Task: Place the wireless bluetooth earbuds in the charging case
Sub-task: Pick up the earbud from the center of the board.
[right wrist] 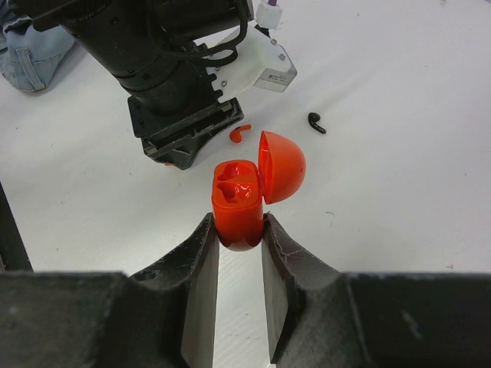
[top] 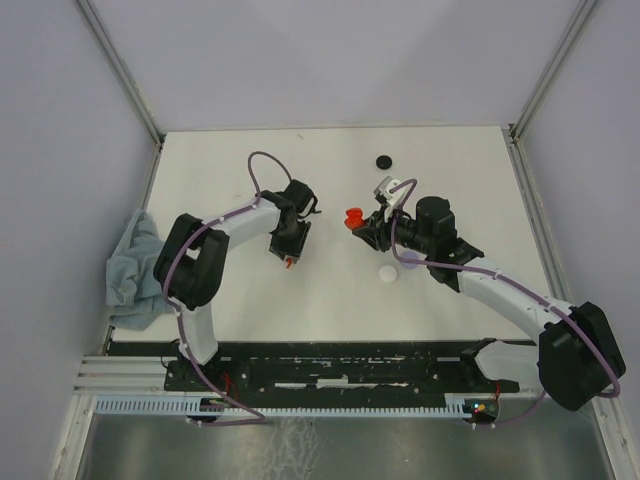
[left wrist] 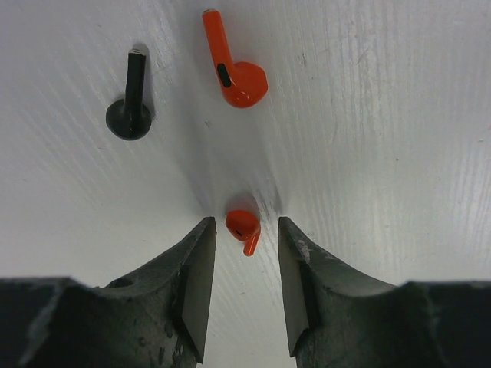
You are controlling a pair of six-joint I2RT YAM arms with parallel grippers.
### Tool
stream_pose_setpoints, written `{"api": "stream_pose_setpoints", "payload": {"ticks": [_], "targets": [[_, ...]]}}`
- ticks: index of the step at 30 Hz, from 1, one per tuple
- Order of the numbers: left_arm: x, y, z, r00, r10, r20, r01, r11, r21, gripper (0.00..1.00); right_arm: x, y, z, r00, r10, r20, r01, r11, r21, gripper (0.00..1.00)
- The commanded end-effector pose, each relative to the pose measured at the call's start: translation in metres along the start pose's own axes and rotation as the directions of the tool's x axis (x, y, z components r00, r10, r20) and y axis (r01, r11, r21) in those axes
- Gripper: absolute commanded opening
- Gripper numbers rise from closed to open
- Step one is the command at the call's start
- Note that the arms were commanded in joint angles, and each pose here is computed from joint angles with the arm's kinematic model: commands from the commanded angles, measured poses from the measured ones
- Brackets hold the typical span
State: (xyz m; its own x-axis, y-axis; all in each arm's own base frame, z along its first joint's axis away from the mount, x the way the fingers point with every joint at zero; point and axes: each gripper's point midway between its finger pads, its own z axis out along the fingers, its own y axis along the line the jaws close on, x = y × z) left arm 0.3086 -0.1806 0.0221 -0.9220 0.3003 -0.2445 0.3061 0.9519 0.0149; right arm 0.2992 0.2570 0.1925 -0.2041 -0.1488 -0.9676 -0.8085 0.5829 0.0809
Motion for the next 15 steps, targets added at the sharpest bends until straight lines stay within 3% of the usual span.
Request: {"api": "stream_pose_setpoints", "payload": {"ticks": [1, 7, 15], "targets": [[-0.012, 0.0, 0.0, 0.999, 0.028, 0.016, -0.028, 1.0, 0.013, 0.44, -0.021, -0.003, 0.002, 0.998, -0.03, 0.049, 0.029, 1.0, 0.007, 0.06], [-0.006, 0.002, 0.008, 0.999, 0.035, -0.014, -0.035, 0.999, 0.012, 0.42, -0.021, -0.003, 0.001, 0.998, -0.03, 0.047, 0.03, 1.0, 0.004, 0.06], [-0.002, 0.001, -0.001, 1.0, 0.029, -0.003, -0.029, 0.999, 0.024, 0.27, -0.026, 0.0, -0.001, 0.998, -0.043, 0.052, 0.043, 0.999, -0.005, 0.06]]}}
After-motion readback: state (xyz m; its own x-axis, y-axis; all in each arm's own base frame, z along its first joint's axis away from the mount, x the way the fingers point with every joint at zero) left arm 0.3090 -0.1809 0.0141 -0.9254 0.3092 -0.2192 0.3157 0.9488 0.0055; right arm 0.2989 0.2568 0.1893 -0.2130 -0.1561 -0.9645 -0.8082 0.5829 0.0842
